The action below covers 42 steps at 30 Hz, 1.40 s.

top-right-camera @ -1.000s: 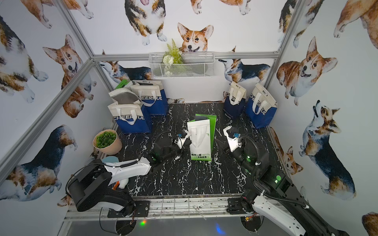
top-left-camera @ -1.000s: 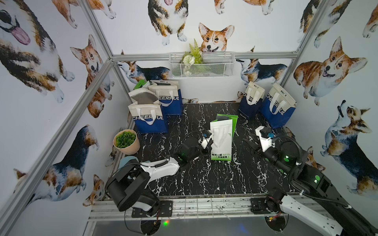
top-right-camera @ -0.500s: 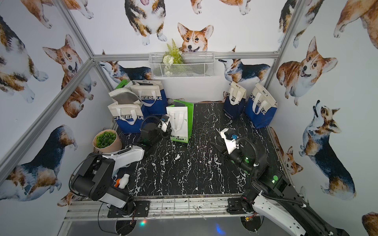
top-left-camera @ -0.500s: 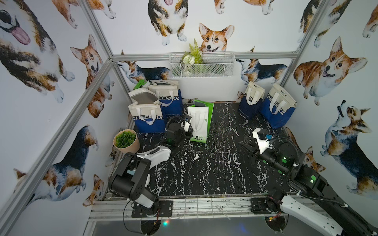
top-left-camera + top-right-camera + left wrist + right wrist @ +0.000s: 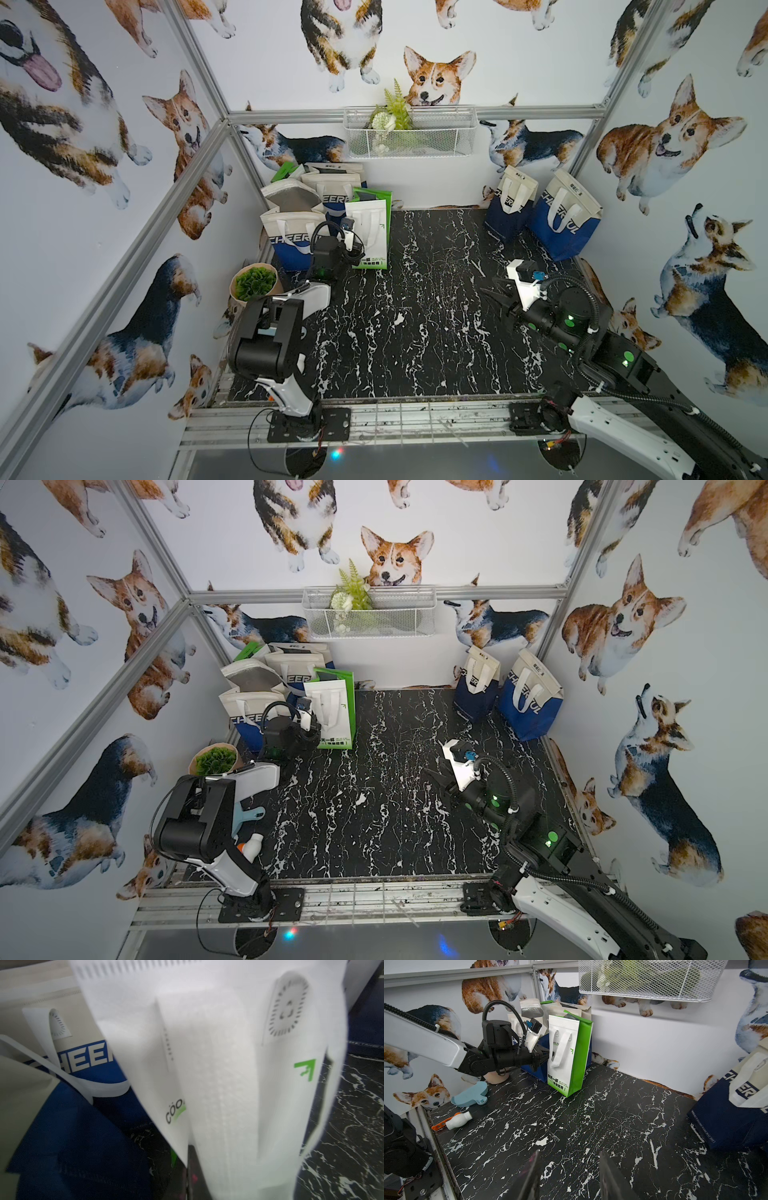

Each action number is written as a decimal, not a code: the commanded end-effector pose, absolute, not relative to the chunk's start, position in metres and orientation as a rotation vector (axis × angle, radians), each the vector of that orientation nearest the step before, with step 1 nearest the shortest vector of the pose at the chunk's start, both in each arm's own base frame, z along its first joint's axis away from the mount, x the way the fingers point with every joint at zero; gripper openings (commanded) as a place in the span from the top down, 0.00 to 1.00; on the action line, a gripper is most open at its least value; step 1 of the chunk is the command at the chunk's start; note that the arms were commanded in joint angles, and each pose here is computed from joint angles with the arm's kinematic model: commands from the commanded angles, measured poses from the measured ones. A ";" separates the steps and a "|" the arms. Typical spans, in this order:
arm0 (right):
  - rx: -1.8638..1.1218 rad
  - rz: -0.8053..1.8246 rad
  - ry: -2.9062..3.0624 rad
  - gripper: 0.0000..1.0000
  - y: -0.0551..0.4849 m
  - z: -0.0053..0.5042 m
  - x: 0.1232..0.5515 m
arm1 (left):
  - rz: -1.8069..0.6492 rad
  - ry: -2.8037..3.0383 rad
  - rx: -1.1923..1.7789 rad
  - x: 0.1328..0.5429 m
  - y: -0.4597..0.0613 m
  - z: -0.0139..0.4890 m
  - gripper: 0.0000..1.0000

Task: Open the takeout bag
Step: Move the takeout bag to the center of the board.

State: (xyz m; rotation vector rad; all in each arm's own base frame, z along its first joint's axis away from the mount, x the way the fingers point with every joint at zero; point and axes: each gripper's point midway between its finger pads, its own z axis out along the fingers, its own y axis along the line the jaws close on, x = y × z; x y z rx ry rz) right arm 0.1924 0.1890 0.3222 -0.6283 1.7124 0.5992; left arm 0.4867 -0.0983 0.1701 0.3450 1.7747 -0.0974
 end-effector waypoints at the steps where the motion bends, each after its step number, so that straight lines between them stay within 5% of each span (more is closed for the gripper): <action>1: -0.637 0.613 1.672 0.53 0.194 0.329 0.194 | -0.051 1.681 0.299 0.498 -0.089 0.191 1.00; 27: -0.674 0.588 1.713 0.52 0.202 0.317 0.201 | 0.190 1.700 0.055 0.486 -0.027 0.193 1.00; 28: -0.673 0.588 1.716 0.52 0.202 0.316 0.201 | 0.179 1.699 0.051 0.486 -0.028 0.192 0.98; 30: -0.670 0.588 1.713 0.52 0.201 0.317 0.201 | 0.137 1.709 0.062 0.485 -0.033 0.188 0.73; 33: -0.669 0.586 1.711 0.51 0.201 0.317 0.201 | 0.062 1.699 0.077 0.479 -0.044 0.201 0.54; 38: -0.663 0.582 1.711 0.51 0.200 0.317 0.201 | -0.041 1.773 0.066 0.464 -0.057 0.196 0.35; 42: -0.661 0.577 1.713 0.51 0.200 0.315 0.202 | -0.139 1.842 0.010 0.438 -0.066 0.195 0.32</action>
